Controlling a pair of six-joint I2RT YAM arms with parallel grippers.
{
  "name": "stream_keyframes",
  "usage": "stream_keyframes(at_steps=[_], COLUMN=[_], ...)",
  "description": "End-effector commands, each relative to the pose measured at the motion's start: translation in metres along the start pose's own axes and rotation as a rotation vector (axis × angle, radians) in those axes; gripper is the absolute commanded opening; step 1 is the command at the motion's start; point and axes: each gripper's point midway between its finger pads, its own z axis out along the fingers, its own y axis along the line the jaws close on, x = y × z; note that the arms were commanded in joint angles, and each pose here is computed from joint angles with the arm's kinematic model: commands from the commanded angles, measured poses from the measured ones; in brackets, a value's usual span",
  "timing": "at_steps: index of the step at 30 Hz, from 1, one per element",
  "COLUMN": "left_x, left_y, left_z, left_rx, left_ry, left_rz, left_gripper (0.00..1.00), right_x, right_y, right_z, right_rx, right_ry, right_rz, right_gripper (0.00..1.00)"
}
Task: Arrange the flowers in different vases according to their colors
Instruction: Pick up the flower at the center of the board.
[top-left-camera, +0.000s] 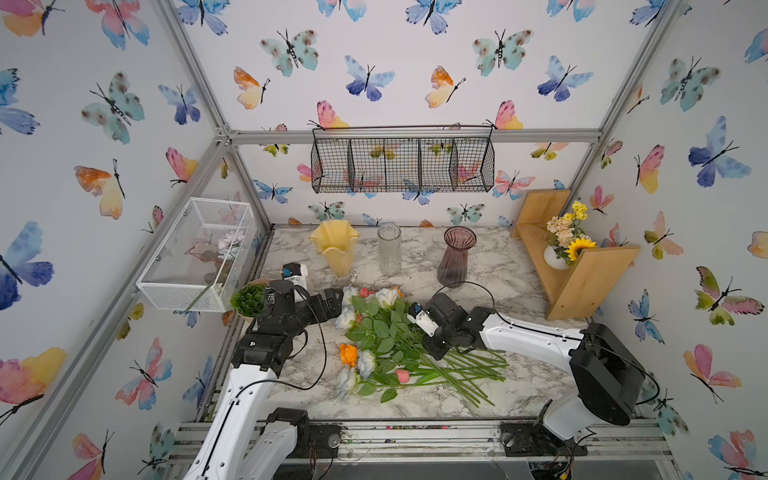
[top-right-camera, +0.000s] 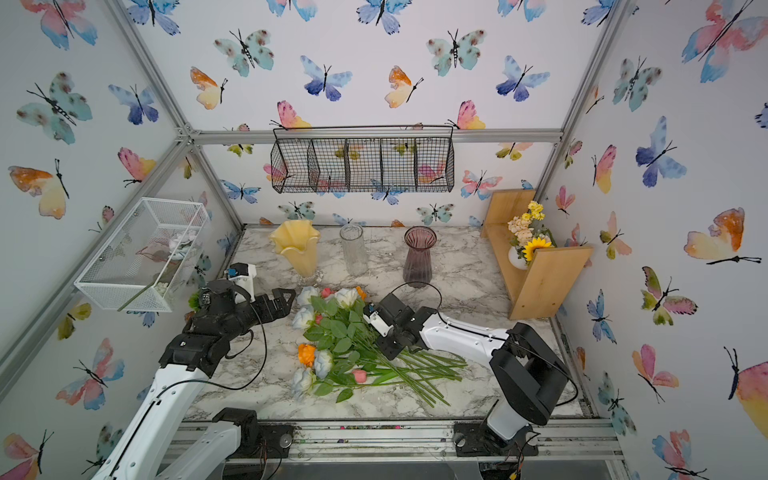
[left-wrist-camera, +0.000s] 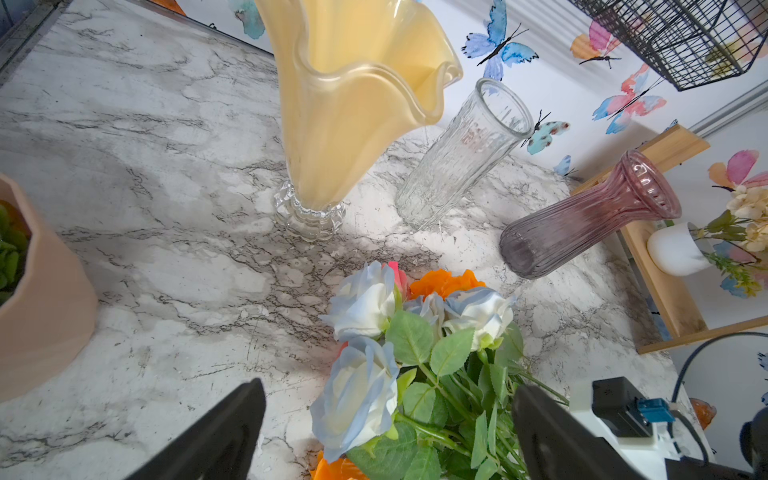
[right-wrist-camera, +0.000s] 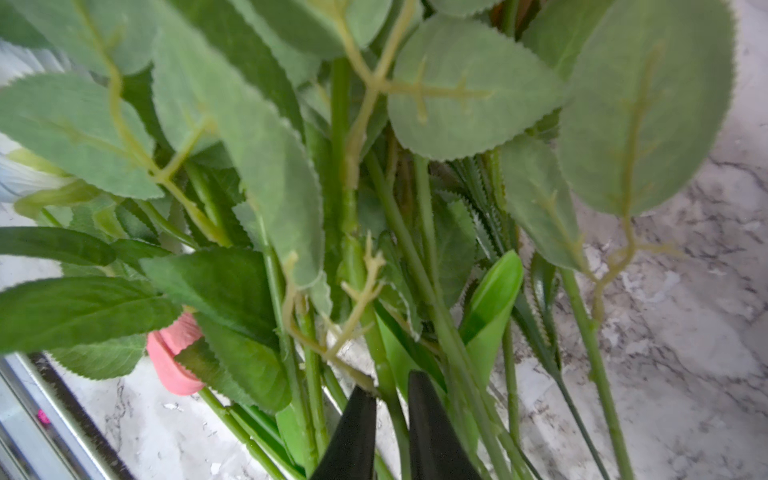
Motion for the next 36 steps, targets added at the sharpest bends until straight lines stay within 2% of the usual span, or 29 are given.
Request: stream_keyframes(at_steps=[1,8,16,21,25,30,36], left_x=[0.005,0.005,0.005,0.005,0.003,0.003,0.003], left_y=[0.002,0.002,0.002,0.002,0.001,0.0,0.0], left_z=[0.0,0.0,0.0,-0.001,-0.003,-0.003,-0.003], left_rx=[-0.005,-0.004,-0.002,-0.002,0.0,0.002,0.002], left_ry=[0.009,0.007,0.008,0.007,-0.002,-0.002,-0.002], left_rz=[0.007,0.006,0.006,0.008,0.008,0.009,0.009], left_gripper=[0.99,0.99,0.99,0.99,0.99,0.99,0.99], right_x=[0.001,-0.011,-0.04,-0.066,-0.091,-0.13,-0.176], right_y=[0.001,-0.007,-0.017,-0.025,-0.037,-0.052,-0.076], right_z=[0.004,-0.013,-0.044,-0.07,-0.096,-0.147,-0.241], right_rx=[0.004,0.06,0.139,0.206,0.266,0.333,0.411], right_ry=[0.007,-0.027,-0.105,-0.2,-0.309,-0.487,-0.817], right_rz=[-0.012,-0.034,-0.066,-0.084,-0.071,-0.046,0.039], right_gripper=[0.16,0.02,0.02,0.02,0.02,0.02,0.02])
